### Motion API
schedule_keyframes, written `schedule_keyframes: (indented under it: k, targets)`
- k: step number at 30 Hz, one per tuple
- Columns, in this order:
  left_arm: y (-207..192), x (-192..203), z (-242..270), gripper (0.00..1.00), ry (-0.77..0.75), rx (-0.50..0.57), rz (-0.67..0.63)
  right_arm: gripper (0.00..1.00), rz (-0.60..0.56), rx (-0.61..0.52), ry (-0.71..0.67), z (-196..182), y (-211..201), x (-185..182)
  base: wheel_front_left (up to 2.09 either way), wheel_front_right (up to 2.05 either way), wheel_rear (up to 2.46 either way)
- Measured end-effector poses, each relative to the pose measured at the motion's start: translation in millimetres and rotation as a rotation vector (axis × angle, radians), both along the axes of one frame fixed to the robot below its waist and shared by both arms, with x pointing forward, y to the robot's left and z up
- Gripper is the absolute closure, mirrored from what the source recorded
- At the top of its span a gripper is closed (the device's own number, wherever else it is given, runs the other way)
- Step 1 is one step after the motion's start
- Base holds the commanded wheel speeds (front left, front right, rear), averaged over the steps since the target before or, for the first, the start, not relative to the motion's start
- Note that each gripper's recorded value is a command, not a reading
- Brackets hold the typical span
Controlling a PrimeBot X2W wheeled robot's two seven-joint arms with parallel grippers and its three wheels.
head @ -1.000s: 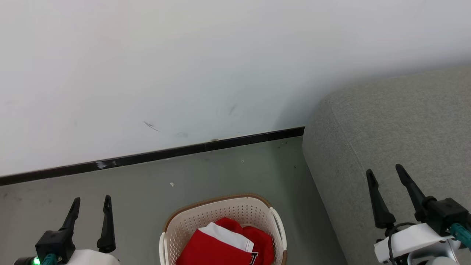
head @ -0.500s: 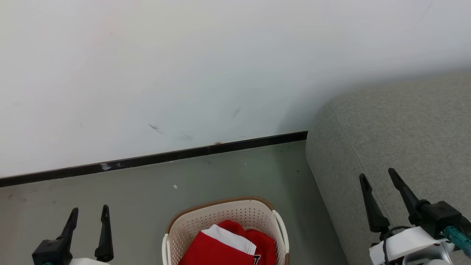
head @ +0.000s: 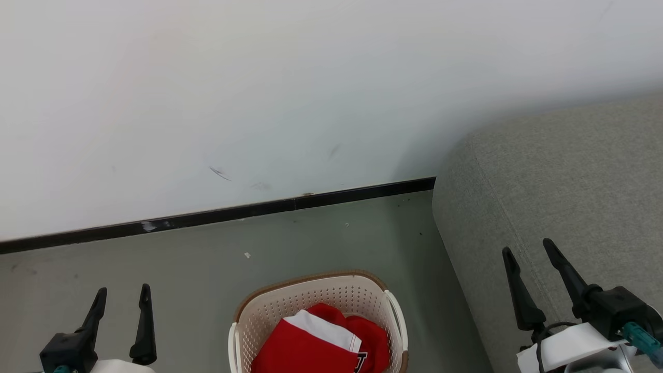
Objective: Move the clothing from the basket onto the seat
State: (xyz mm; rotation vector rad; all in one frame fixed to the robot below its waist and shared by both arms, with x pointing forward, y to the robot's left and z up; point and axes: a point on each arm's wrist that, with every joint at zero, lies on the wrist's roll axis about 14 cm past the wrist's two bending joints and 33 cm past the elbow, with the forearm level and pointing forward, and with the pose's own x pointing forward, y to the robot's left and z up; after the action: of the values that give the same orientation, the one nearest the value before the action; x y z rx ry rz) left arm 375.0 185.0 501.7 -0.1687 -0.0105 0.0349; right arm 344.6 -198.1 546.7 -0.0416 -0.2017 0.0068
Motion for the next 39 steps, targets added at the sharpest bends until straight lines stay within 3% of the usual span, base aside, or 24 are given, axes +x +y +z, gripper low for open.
schedule_keyframes:
  k: [11,21,39]
  targets:
    - [-4.6,4.1,-18.7,0.0,0.085,0.048,-0.051,0.0,0.06,-0.002,0.035,-9.3,20.2,8.7,0.0,0.0,0.0]
    - [-59.2,29.2,-24.4,0.0,0.117,0.166,-0.306,0.0,0.101,-0.011,0.062,-16.6,34.0,23.5,0.0,0.0,0.0]
    - [-147.3,41.9,-101.7,0.0,0.313,0.281,-0.701,0.0,0.081,-0.025,0.093,-30.6,25.6,61.4,0.0,0.0,0.0]
